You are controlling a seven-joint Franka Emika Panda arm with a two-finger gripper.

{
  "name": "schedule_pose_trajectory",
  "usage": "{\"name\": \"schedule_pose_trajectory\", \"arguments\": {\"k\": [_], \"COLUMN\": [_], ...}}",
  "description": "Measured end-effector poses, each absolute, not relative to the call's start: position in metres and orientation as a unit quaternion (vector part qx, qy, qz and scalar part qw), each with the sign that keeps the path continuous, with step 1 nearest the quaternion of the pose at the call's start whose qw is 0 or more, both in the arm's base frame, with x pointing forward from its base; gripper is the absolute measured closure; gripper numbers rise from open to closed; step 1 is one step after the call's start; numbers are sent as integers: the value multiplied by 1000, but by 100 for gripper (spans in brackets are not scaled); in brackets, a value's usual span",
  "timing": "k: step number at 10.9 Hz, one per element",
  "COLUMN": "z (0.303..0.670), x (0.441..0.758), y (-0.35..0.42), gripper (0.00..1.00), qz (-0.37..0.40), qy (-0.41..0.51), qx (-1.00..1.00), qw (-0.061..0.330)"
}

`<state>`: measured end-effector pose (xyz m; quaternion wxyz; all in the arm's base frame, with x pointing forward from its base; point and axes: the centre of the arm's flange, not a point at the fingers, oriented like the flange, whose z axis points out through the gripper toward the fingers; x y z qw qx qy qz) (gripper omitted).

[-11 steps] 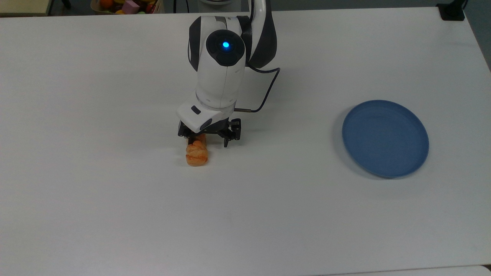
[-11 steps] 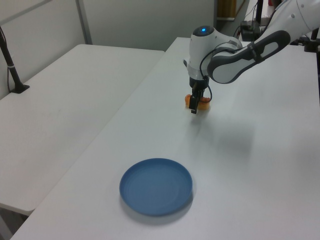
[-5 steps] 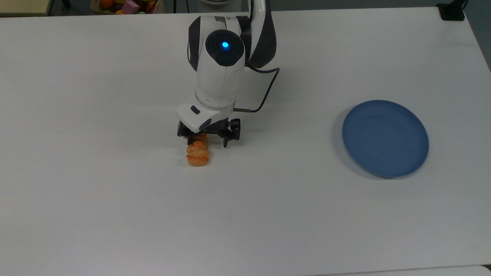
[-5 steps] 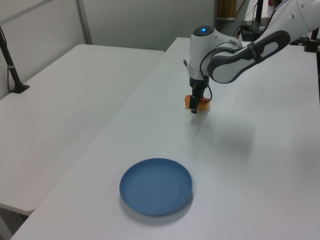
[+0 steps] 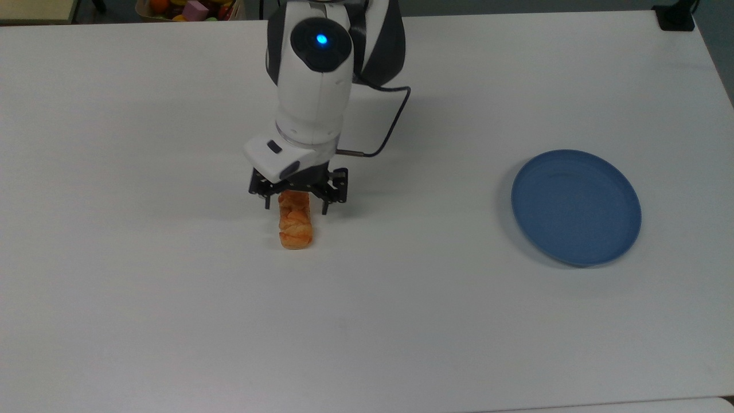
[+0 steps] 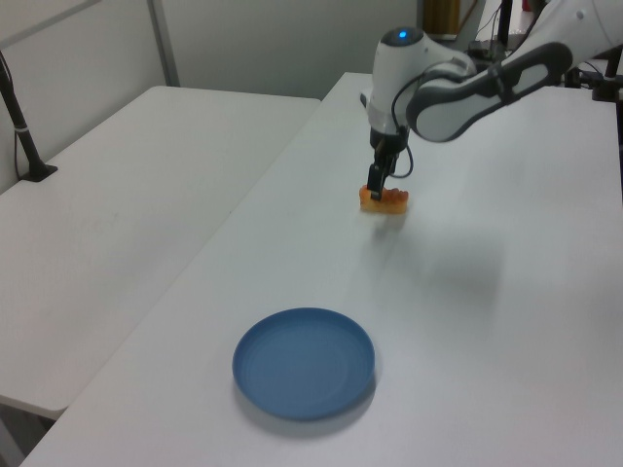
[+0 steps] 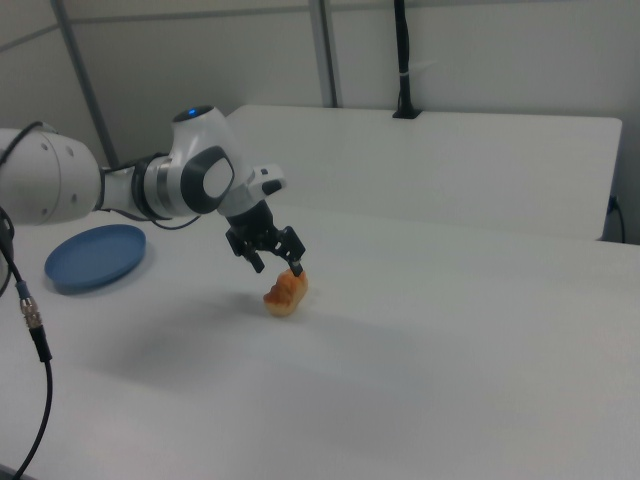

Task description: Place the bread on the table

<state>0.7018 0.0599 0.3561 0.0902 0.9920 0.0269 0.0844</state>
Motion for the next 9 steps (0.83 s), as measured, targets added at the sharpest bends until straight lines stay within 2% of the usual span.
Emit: {"name": "schedule_pose_trajectory", "arguments": {"k": [2,3,6,7,9], "z": [406,441,532,548,555], "x": [694,684,629,614,602], "y": [29,8,-49,-57,-58], "gripper": [0,0,0,0,0], "qz": [77,70,26,15,11], "qy": [-7,-35,-63,-65,-65], "qx": [993,995,997,998,998], "qw": [84,65,26,20,17]}}
